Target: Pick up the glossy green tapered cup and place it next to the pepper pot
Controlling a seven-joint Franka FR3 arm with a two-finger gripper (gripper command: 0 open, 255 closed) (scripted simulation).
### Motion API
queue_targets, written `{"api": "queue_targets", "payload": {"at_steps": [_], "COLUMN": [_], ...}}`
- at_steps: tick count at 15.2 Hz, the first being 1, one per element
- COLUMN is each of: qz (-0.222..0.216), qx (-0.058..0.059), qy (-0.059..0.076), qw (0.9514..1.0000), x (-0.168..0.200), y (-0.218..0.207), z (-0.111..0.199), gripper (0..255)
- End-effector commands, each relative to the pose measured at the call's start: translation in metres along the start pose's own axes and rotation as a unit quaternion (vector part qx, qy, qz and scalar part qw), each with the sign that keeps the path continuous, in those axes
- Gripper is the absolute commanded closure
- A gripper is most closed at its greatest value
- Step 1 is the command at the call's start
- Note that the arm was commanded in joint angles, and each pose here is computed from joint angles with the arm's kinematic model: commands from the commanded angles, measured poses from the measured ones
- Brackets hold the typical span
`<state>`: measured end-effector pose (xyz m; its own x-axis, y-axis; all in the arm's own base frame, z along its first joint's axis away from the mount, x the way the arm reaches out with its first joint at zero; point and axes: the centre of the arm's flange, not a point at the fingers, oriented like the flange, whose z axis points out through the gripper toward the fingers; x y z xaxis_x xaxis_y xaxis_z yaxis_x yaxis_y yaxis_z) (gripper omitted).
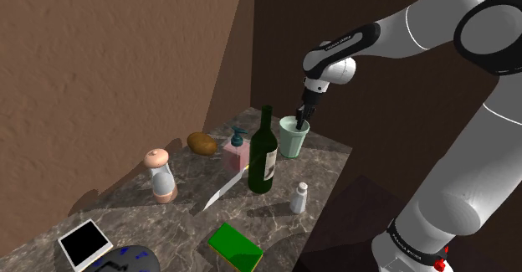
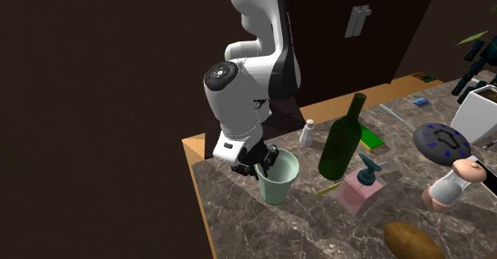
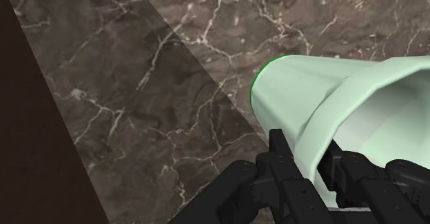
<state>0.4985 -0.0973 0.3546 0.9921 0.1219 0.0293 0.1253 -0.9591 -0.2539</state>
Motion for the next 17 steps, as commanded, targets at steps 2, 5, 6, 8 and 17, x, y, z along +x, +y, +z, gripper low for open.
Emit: {"api": "queue_targets", "payload": {"at_steps": [2,5,6,8,17], "qz": [0.0,0.0,0.0,0.0,0.0], "qx": [0.0,0.0,0.0,0.0,0.0], "qy": [0.0,0.0,0.0,0.0,0.0], "qw": [1.0,1.0,1.0,1.0,1.0], "x": [0.0,0.001,0.001,0.001,0.003], "y": [-0.003,-0.007,-0.008,-0.011,-0.023], "z": [-0.01,-0.025,-0.03,-0.041,-0.087], "gripper": [255,255,255,255,255]}}
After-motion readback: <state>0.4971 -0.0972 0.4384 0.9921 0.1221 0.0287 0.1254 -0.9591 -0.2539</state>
